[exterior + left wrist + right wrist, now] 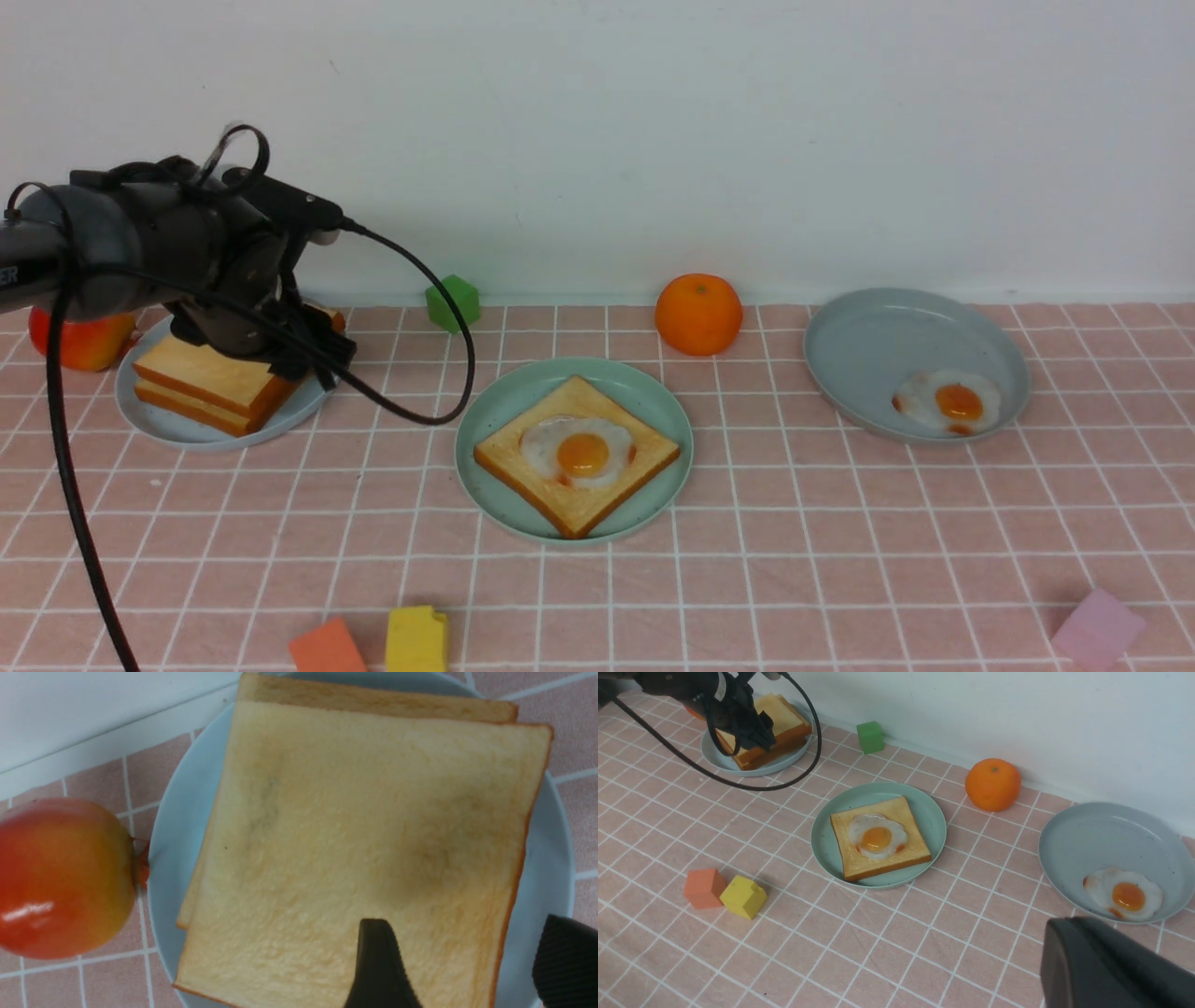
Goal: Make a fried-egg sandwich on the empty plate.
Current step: Use the left arm to grab a slice of bread
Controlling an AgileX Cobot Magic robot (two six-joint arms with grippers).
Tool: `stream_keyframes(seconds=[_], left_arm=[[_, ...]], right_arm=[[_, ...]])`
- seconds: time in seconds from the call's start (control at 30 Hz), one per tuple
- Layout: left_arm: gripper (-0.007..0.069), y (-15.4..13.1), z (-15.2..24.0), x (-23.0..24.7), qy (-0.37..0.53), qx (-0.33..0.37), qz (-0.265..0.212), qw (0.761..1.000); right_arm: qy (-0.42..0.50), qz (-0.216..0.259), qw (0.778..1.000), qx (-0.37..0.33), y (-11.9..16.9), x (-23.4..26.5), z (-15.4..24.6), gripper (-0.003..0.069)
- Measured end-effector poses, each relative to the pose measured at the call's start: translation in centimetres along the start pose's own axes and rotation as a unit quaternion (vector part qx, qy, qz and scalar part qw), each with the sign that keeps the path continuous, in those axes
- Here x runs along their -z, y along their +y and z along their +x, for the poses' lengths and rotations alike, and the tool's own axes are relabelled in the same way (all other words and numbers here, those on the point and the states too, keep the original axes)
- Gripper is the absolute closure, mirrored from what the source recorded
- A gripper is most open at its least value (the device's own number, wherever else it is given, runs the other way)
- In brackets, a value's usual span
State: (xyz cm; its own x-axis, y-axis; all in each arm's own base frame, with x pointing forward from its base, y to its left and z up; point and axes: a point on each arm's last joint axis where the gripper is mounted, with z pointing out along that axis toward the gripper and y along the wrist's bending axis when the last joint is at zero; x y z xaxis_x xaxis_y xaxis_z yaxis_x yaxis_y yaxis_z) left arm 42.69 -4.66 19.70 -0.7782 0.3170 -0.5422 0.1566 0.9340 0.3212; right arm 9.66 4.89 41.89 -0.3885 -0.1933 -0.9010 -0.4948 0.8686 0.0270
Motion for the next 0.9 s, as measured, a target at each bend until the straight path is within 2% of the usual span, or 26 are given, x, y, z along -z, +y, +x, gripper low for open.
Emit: stream_keyframes(seconds=[0.37, 0.53, 0.67, 0.9], left_arm=[[0.0181, -0.6, 0.6, -1.7, 0.009, -0.019, 0.001, 1.000], [0.0207, -0.7, 0.8, -2.3, 0.013, -0.015, 0.000, 1.000], [0.0279, -0.7, 0.7, -2.2, 0.010, -0.002, -0.002, 1.000], [0.0465, -0.6, 0.6, -2.2, 0.010, 0.002, -0.002, 1.000]], right_arm=[[-0.001, 0.000, 1.000, 0.000, 0.0, 0.0, 0.0, 0.0654], [0.005, -0.002, 1.000, 0.001, 0.0, 0.0, 0.1, 0.0654], [0.008, -0.003, 1.000, 0.000, 0.1, 0.0, 0.2, 0.0654], [0.009, -0.006, 1.000, -0.001, 0.1, 0.0, 0.2, 0.0652]])
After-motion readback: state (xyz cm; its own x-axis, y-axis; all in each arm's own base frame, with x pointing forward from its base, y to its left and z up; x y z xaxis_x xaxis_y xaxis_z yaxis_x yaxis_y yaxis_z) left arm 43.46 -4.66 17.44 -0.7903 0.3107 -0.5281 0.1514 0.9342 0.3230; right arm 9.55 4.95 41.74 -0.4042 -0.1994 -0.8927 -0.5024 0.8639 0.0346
